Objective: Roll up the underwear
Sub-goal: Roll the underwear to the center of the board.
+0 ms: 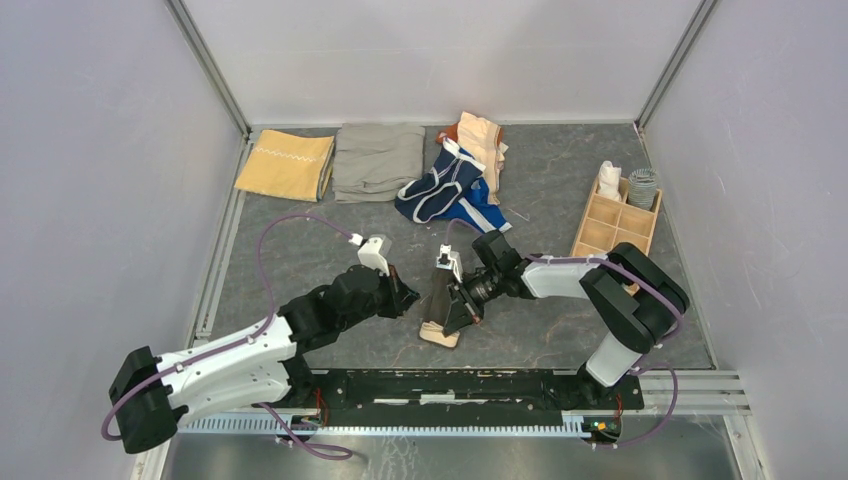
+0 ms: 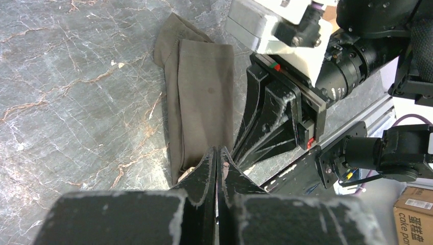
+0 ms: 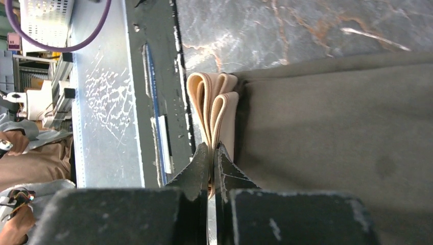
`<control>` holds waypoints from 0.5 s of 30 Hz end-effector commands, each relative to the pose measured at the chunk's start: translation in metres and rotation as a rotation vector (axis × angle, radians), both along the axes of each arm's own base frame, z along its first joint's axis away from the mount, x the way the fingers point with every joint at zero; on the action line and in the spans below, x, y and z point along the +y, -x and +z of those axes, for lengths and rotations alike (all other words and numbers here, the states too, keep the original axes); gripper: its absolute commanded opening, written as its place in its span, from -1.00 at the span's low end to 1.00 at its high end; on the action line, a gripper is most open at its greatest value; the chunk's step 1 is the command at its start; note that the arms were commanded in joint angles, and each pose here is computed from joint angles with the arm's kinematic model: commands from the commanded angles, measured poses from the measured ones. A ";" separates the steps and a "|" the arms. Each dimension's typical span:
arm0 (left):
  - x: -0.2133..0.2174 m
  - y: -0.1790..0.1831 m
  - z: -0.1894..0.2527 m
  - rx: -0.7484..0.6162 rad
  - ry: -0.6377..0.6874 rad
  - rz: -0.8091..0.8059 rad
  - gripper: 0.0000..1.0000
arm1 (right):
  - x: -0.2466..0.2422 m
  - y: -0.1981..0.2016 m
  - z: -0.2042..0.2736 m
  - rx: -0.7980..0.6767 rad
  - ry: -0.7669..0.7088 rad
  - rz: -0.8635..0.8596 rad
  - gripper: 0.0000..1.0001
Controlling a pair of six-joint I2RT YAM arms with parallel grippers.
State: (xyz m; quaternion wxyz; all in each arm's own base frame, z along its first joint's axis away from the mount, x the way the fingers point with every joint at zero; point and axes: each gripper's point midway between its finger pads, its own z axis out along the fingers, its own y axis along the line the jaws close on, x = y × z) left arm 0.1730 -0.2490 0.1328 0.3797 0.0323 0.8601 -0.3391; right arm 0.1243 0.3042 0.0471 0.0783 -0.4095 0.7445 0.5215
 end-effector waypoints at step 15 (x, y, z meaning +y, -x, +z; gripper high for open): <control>-0.041 0.005 0.000 -0.027 -0.004 -0.160 -0.96 | -0.013 -0.021 -0.036 -0.029 0.149 -0.082 -1.00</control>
